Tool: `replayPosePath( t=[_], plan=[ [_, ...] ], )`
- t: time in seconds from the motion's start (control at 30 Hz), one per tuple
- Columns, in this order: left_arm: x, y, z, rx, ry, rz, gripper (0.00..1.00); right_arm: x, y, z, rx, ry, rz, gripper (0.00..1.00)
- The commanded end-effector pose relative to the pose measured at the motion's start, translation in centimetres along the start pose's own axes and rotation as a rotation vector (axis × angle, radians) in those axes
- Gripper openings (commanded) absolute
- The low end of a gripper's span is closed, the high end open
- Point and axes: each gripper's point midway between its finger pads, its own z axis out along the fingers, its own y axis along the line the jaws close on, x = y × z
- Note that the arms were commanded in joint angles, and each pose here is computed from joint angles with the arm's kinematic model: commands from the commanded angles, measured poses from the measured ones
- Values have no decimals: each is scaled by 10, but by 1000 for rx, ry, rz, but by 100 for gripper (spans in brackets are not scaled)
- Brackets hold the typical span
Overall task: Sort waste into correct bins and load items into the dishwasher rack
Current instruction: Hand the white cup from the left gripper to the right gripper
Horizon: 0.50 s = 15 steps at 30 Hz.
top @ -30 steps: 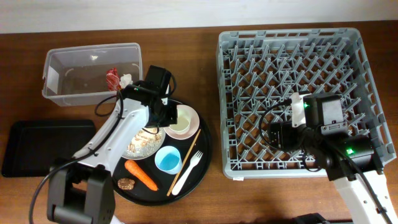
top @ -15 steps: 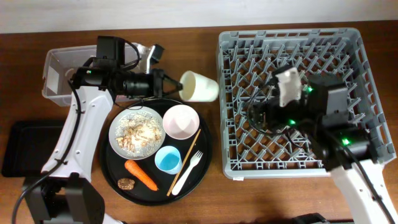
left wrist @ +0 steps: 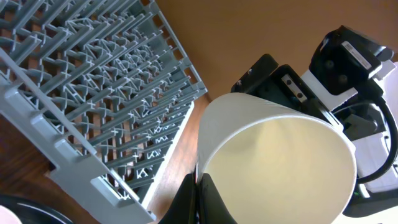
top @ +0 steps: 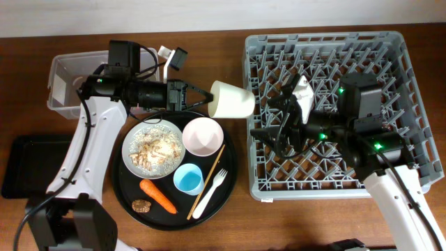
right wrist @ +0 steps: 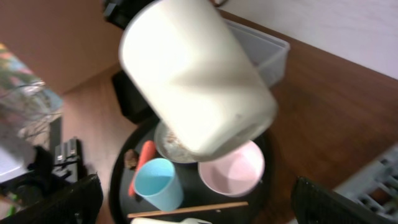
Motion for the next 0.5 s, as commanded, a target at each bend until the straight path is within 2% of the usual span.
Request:
replayPosePath(
  t=[0.0,0.17,0.4,0.47],
  plan=[
    [0,-28,4,95,8,50,1,-12,16,0,-86,-41,-81,99],
    [5,-44,12,170,35,32,1,-19,27,-2,-149,-80,-191,99],
    [13,-51,25,191,73,10,1,-20,24,0,-146,-86,-202,100],
    [14,-53,27,194,79,5,1,-20,22,1,-147,-84,-199,96]
  ],
)
